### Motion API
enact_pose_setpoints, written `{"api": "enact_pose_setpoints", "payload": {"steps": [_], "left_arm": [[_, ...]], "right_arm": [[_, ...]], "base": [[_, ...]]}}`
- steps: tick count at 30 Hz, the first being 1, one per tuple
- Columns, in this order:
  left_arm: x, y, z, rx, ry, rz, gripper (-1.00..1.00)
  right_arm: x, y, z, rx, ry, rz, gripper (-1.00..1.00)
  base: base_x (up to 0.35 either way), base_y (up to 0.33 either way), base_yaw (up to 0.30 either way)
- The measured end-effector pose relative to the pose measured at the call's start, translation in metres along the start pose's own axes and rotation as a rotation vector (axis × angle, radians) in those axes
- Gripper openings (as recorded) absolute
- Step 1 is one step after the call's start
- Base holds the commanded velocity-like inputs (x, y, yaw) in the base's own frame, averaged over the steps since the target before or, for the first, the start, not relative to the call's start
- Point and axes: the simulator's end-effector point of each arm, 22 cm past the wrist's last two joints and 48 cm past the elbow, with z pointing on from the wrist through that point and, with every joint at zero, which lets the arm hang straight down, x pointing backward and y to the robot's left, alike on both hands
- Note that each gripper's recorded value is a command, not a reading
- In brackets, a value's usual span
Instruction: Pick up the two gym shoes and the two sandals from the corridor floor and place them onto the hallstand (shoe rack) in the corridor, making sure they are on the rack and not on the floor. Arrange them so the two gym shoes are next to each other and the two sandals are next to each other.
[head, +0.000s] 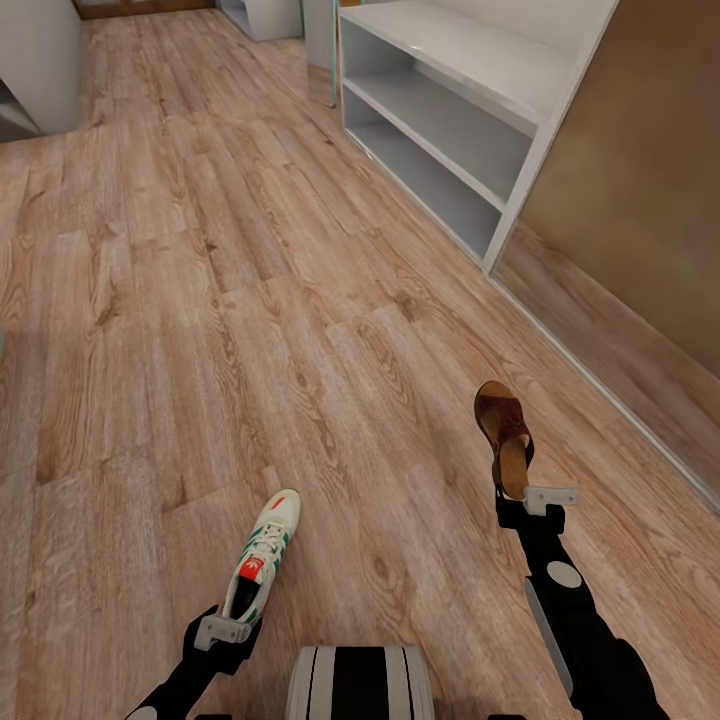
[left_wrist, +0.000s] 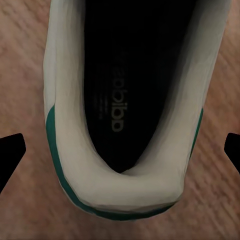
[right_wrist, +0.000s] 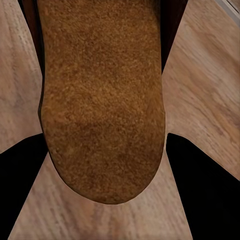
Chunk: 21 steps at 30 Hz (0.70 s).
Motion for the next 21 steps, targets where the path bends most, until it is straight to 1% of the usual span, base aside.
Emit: {"api": "enact_pose_setpoints", "payload": {"steps": [11, 12, 21], "left_arm": [[0.0006, -0.0001, 0.0000, 0.000, 0.002, 0.000, 1.00], [0.0006, 0.0001, -0.0001, -0.001, 0.002, 0.000, -1.00], [-0.0006, 0.0002, 0.0002, -0.004, -0.002, -0.006, -1.00]], "right_arm": [[0.0000, 0.0001, 0.0000, 0.000, 0.000, 0.000, -1.00], [0.0000, 0.0001, 0.0000, 0.000, 0.000, 0.000, -1.00], [0.0032, 0.0007, 0.0001, -0.001, 0.007, 0.000, -1.00]], "base": [[0.000, 0.000, 0.000], [0.000, 0.000, 0.000], [0.000, 0.000, 0.000]]}}
